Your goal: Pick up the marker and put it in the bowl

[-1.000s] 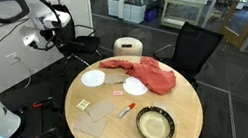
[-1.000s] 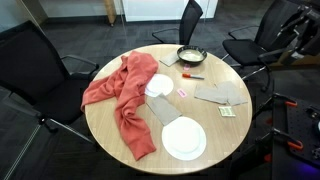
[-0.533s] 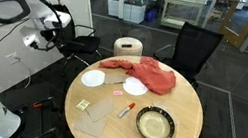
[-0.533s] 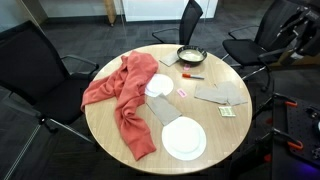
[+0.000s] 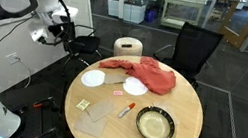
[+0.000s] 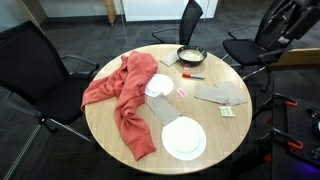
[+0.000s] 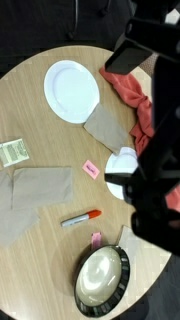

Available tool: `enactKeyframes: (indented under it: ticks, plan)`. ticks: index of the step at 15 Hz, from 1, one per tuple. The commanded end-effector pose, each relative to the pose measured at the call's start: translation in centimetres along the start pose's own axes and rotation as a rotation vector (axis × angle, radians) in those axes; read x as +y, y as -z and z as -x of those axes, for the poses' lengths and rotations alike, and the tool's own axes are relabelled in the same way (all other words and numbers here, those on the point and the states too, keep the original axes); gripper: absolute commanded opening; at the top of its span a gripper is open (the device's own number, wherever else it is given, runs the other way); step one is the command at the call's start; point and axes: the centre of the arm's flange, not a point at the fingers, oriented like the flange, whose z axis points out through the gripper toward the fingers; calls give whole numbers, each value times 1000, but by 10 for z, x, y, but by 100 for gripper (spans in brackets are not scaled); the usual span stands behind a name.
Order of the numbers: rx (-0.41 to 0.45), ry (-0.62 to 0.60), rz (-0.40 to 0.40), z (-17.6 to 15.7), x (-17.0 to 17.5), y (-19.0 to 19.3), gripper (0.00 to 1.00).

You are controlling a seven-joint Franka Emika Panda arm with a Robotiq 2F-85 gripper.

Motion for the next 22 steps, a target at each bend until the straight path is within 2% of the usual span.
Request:
enactKeyframes:
  ticks: [1, 5, 12, 14, 15, 16, 22]
  plan:
    - [-30, 19, 31, -33, 37, -11, 100]
    - [-82, 42, 10, -50, 77, -40, 100]
    - [-95, 119, 15, -63, 129, -100, 100]
    - [-98, 123, 36, -63, 138, -116, 100]
    - [-100, 87, 75, -63, 143, -123, 100]
    - [-104, 104, 37, -52, 130, -110, 100]
    - [-108, 93, 54, -55, 141, -124, 100]
